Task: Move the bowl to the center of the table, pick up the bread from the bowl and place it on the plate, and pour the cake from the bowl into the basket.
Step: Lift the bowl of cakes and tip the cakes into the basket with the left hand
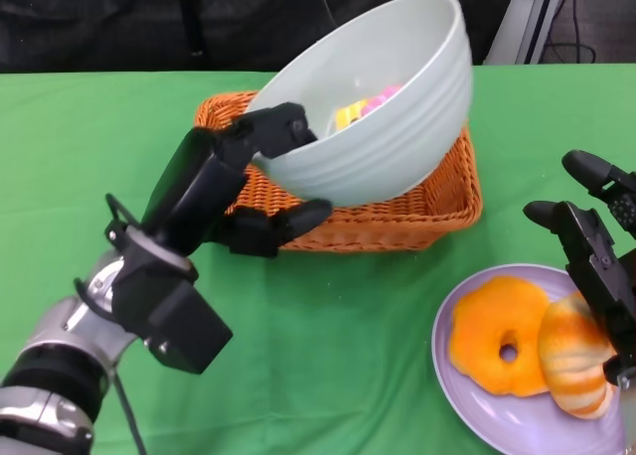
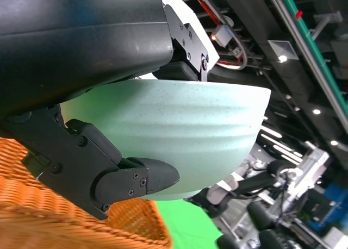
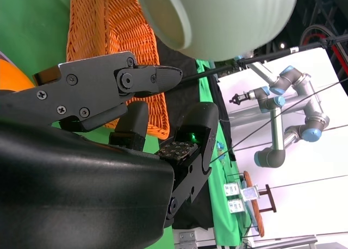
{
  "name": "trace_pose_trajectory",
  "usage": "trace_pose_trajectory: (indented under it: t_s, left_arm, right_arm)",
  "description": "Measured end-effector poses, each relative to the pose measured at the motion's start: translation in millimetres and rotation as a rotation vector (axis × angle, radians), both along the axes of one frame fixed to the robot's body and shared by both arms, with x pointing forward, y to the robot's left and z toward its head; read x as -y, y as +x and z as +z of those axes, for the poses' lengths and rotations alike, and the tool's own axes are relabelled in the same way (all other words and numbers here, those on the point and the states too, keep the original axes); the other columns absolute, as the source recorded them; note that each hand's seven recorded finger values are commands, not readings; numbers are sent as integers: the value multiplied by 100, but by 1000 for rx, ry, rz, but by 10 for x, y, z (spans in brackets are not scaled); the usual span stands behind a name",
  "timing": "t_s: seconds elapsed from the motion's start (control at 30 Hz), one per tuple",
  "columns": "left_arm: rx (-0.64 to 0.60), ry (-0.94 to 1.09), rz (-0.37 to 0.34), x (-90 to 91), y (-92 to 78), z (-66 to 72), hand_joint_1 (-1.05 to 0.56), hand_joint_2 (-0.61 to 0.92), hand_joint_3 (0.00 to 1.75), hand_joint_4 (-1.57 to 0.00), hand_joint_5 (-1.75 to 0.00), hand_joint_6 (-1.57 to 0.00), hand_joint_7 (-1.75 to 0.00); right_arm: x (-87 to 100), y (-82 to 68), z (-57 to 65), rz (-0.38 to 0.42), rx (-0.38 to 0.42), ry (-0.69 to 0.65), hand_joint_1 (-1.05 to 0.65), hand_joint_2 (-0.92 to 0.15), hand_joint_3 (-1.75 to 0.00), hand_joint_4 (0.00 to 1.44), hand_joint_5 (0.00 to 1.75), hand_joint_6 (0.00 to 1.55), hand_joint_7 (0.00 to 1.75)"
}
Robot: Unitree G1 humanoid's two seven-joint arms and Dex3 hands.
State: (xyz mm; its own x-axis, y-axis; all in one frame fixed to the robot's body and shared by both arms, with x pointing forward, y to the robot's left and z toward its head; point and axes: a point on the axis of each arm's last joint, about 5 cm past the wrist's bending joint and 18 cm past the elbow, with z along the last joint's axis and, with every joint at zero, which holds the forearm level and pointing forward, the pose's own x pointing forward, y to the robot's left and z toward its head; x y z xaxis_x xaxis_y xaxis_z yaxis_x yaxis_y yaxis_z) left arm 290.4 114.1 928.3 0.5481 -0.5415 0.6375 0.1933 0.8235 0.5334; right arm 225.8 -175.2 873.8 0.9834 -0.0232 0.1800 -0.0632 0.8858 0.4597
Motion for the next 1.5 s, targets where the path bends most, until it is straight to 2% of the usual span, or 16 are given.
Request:
trace_pose_trajectory:
  t_s: [0.2, 0.3, 0.7, 1.07, 1.33, 1.5]
  left_arm:
    - [-18, -12, -53, 127, 16, 45, -11, 74, 89, -61, -175, -62, -156]
    - [-43, -18, -60, 180, 40, 76, -13, 72, 93, -62, -175, -62, -158]
    - [-122, -98, -107, 333, 105, 199, -17, 74, 85, -64, -175, -62, -161]
    - [-204, -162, -111, 421, 135, 225, -20, 73, 85, -71, -175, -62, -163]
    - [-378, -309, -137, 505, 181, 227, -20, 67, 91, -75, -175, -70, -154]
    - [-489, -404, -150, 512, 220, 245, -18, 61, 103, -75, -175, -72, -152]
  right_arm:
    - [1, 0, 0, 20, 10, -2, -19, -92, -27, 51, 121, 53, 67]
    - [1, 1, 7, 21, 11, -4, -20, -92, -25, 52, 121, 53, 66]
    - [2, 6, 31, 28, 9, -3, -19, -92, -28, 52, 120, 52, 65]
    - [9, -7, 19, 34, 5, -7, -21, -92, -24, 52, 121, 54, 66]
    - [12, -10, 16, 36, 3, -10, -20, -92, -25, 51, 121, 54, 65]
    - [15, -11, 10, 47, -1, -9, -20, -92, -26, 51, 122, 53, 65]
